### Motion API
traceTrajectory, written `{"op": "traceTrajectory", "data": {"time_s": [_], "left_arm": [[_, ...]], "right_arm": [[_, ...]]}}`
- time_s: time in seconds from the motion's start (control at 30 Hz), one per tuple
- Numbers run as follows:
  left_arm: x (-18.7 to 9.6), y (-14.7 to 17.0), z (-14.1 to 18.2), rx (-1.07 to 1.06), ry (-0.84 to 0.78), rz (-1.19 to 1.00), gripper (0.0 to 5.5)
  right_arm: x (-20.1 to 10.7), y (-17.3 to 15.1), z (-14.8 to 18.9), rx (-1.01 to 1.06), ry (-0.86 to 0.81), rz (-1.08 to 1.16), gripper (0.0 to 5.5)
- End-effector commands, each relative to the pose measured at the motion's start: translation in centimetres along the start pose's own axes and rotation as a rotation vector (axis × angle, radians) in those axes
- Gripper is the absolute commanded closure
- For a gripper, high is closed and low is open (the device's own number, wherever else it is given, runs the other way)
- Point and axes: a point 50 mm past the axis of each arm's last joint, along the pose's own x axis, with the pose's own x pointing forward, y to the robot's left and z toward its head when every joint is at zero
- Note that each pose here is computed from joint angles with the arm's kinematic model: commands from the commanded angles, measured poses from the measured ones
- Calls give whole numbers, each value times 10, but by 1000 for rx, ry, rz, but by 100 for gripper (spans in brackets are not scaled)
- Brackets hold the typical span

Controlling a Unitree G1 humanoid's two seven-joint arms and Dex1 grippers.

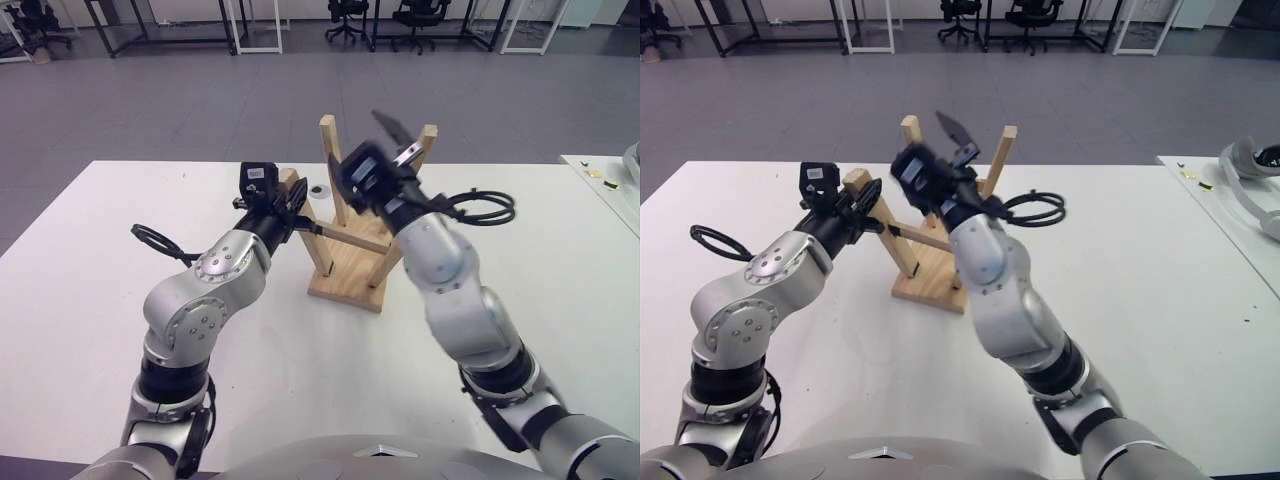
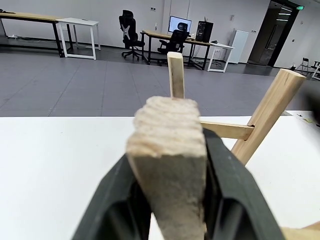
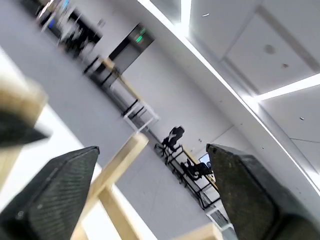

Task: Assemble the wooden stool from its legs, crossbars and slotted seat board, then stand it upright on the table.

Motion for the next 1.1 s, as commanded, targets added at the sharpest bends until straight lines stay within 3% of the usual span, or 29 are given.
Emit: {"op": "traceTrajectory", "data": {"time_s": [0.03, 0.2, 0.5, 0.67, 0.77, 0.9, 1.1], "left_arm": [[8, -1, -32, 11, 198, 53, 445], [11, -15, -35, 12, 210, 2, 446], [16, -34, -47, 39, 251, -134, 446], [23, -29, -49, 1, 242, -166, 324], [24, -19, -31, -59, 132, -162, 272], [8, -6, 19, -63, -136, -196, 194], [-8, 52, 99, 3, -414, -186, 194]], "right_arm": [[3, 30, -27, -156, 162, 144, 150], [-7, 85, -45, -68, 307, 490, 150], [-3, 90, -42, -80, 268, 549, 150], [-9, 93, -58, -127, 312, 584, 150], [-10, 87, -74, -159, 367, 555, 150], [-3, 78, -68, -127, 347, 450, 150], [16, -10, -5, -57, -10, -45, 150]]}}
